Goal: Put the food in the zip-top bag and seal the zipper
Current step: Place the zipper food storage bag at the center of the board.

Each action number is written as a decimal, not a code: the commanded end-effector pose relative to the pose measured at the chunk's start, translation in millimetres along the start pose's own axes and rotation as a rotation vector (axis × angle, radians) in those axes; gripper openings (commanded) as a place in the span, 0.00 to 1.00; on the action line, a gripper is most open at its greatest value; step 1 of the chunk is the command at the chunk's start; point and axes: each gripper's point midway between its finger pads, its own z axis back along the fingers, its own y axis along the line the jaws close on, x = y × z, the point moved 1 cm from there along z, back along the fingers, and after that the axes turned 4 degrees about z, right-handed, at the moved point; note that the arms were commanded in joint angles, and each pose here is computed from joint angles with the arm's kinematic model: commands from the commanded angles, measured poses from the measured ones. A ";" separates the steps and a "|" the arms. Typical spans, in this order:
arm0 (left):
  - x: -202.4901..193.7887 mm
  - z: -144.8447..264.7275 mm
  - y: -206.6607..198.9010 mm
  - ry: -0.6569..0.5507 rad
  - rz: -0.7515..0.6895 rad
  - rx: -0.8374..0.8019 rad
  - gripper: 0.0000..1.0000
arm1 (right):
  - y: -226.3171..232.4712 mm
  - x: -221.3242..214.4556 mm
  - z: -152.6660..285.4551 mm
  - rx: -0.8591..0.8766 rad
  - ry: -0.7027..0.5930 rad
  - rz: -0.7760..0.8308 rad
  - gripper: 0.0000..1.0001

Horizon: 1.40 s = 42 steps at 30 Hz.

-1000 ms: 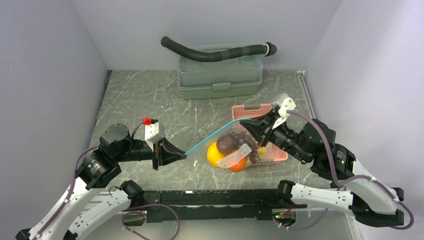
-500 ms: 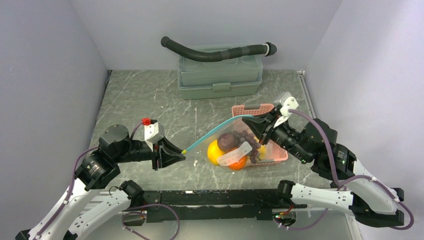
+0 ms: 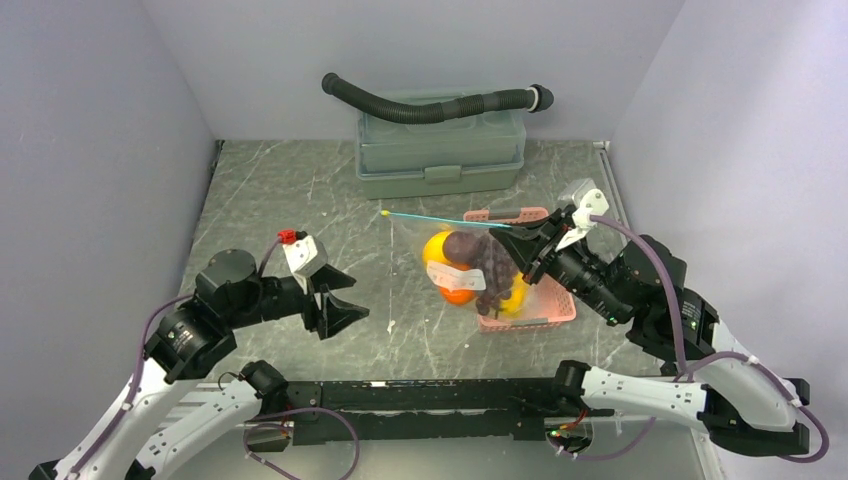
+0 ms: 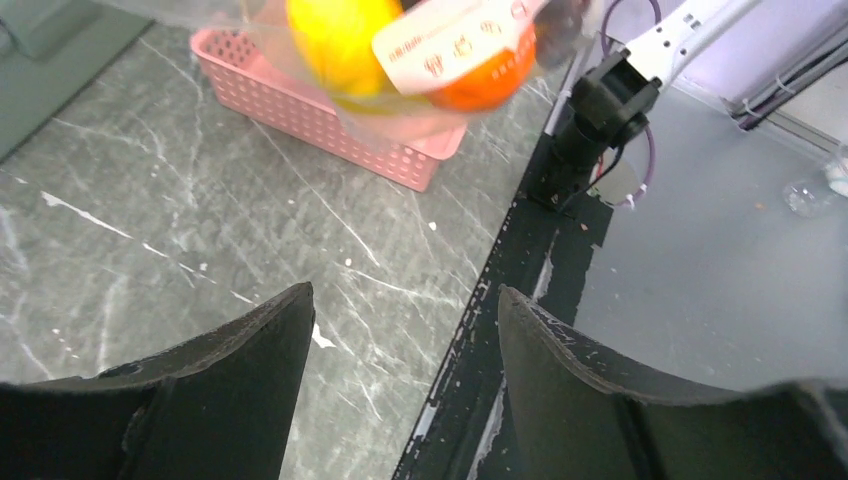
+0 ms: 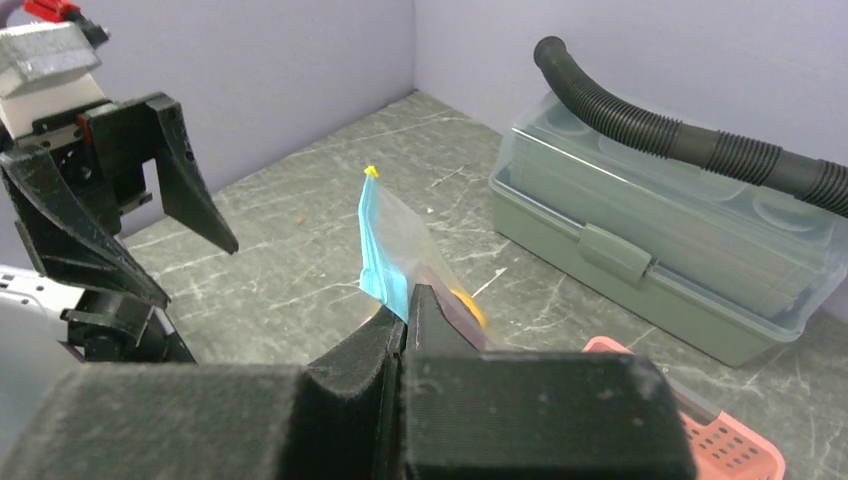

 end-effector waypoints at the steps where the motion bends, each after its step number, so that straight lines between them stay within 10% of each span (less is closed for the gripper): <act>1: 31.7 6.0 3.4 -0.085 -0.064 0.055 0.73 | 3.6 33.6 3.5 0.035 -0.102 -0.019 0.00; 42: 79.2 2.6 -34.7 -0.168 -0.230 -0.169 0.83 | 102.0 -35.5 -37.1 0.507 0.121 -0.046 0.00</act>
